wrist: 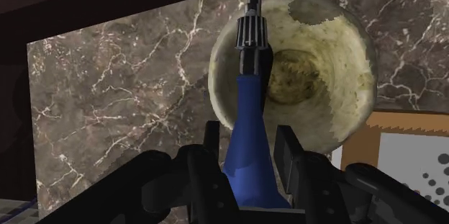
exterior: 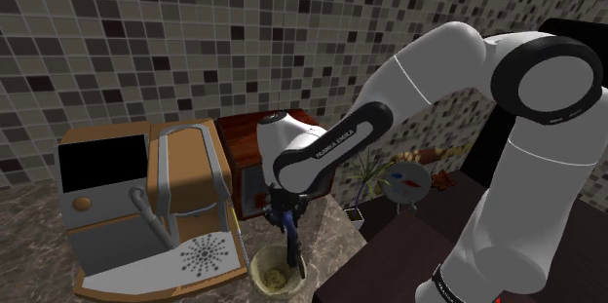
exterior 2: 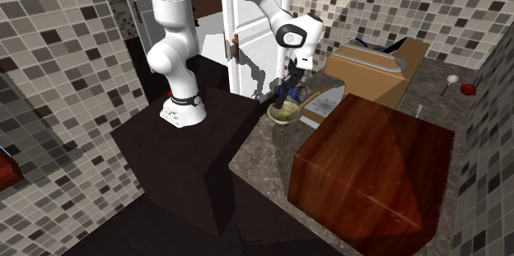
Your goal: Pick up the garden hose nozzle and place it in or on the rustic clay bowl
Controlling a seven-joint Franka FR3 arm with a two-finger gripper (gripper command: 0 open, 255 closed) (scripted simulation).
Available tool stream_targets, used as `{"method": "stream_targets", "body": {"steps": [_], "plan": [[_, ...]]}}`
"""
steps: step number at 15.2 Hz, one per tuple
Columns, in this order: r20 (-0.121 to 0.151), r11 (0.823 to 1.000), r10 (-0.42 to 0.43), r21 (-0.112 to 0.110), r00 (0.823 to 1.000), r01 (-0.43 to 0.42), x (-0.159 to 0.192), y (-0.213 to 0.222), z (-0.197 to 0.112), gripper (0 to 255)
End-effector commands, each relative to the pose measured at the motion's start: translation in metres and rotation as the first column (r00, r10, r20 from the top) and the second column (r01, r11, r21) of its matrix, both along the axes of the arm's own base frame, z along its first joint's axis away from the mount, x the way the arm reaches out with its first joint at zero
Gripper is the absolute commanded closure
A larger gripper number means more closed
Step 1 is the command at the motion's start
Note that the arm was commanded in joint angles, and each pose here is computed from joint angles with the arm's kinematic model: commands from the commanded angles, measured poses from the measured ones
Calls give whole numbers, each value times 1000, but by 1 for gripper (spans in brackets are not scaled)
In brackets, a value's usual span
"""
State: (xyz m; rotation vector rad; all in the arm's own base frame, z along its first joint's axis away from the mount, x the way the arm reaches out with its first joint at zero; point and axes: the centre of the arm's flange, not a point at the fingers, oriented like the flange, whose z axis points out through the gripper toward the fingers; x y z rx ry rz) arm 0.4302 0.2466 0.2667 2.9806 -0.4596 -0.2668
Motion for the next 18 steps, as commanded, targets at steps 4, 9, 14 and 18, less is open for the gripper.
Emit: {"method": "stream_targets", "body": {"steps": [4,9,14,18], "plan": [[0,1000,-2,0,1000,2,-5,33,-14,255],[0,1000,-2,0,1000,2,-5,33,-40,255],[0,1000,-2,0,1000,2,-5,33,-67,255],[0,1000,-2,0,1000,2,-5,33,-77,255]]}}
